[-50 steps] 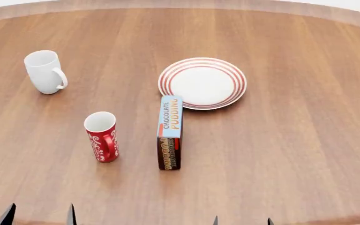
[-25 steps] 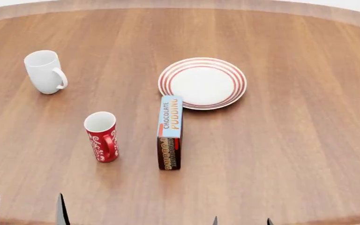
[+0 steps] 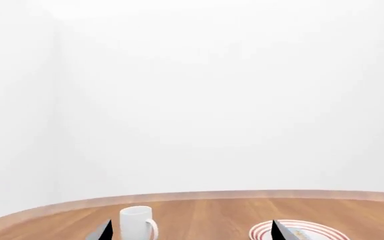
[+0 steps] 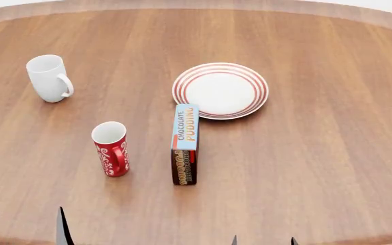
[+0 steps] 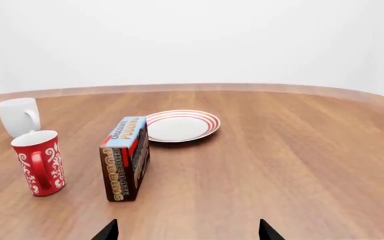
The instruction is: Pick up the red mug and put it on the plate
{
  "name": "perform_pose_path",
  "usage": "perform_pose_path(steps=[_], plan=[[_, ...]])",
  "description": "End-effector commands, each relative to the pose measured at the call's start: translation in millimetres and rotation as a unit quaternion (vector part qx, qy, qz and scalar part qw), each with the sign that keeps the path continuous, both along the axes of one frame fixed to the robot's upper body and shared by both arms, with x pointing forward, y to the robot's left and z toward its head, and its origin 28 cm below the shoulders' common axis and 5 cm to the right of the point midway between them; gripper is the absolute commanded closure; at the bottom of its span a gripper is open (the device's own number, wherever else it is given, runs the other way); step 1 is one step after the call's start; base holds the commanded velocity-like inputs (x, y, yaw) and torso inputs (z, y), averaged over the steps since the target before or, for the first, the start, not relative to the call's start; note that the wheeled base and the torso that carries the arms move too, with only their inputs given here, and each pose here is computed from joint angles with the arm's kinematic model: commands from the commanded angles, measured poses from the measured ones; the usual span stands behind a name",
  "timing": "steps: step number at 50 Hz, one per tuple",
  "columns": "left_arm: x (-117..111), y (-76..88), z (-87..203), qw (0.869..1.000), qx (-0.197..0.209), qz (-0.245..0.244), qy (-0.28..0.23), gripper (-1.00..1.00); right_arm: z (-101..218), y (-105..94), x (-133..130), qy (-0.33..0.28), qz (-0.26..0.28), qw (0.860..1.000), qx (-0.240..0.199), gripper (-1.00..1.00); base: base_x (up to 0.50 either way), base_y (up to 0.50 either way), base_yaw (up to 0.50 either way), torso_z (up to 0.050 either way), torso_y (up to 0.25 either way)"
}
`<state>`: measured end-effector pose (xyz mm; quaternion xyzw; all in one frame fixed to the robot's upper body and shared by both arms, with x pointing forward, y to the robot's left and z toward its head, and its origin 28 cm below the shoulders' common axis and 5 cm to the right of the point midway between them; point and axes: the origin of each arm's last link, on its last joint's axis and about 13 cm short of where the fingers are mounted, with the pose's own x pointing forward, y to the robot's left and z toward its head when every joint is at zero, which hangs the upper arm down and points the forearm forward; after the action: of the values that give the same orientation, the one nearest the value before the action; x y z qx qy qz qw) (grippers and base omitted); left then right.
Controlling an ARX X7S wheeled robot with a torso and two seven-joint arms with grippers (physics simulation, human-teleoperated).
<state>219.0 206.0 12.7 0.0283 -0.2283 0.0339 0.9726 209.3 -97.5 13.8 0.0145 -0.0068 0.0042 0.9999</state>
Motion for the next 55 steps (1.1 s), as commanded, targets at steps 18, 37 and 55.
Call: perform_pose_path(steps=[18,37,55], plan=[[0.2,0.0,0.0,1.000,0.001,-0.003,-0.007,-1.00,-0.1,0.4,0.4,0.002,0.007,1.000,-0.005,-1.00,0.00,0.08,0.00,0.000,0.000],[0.2,-0.1,0.0,1.000,-0.001,-0.005,-0.008,-1.00,0.4,0.6,-0.4,0.003,0.006,1.000,-0.005,-1.00,0.00,0.16,0.00,0.000,0.000],[0.2,-0.1,0.0,1.000,-0.003,-0.006,-0.008,-1.00,-0.1,0.2,0.4,0.002,0.006,1.000,-0.005,-1.00,0.00,0.16,0.00,0.000,0.000]])
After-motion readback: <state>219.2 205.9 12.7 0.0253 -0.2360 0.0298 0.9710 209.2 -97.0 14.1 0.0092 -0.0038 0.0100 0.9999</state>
